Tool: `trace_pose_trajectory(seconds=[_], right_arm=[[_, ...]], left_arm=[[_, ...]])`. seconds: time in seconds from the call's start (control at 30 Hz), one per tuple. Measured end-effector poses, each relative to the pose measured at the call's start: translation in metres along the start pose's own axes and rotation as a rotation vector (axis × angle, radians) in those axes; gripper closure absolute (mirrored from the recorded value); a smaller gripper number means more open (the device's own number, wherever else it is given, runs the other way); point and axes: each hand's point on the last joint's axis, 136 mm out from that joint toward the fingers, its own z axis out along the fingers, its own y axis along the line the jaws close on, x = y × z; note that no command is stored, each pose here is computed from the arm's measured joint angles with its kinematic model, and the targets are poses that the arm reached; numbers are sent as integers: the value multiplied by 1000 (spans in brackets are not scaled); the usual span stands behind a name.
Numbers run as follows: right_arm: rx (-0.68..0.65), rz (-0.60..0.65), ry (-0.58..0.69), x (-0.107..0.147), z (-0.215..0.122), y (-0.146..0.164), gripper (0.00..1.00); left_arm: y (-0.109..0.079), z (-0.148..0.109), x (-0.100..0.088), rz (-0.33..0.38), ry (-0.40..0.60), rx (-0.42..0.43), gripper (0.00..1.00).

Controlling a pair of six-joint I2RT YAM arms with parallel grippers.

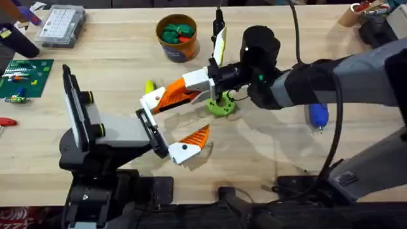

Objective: Pick up the gripper from the table and insert it into the empty holder that is missing its gripper. Then pick up a screw, insert it into the mounting hole, and use the screwdriver to tighten it. Finally, clean up the table by picking up the vegetable and placing it into the bucket.

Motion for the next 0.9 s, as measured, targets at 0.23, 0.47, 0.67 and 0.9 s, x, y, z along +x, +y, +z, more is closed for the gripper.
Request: trace_pose_trajectory(seconds=[0.23,0.47,0.67,0.9], right_arm=[[1,5,7,2,1,0,797],[-4,-5,93,23,20,2,10],[-4,-4,91,22,19,2,5],[-4,-4,91,22,19,2,5]], left_arm=[[-1,0,0,1,0,3,14],[-8,0,1,-1,3,43,14],[-8,0,1,-2,4,45,14],[-8,0,1,-2,3,45,13]])
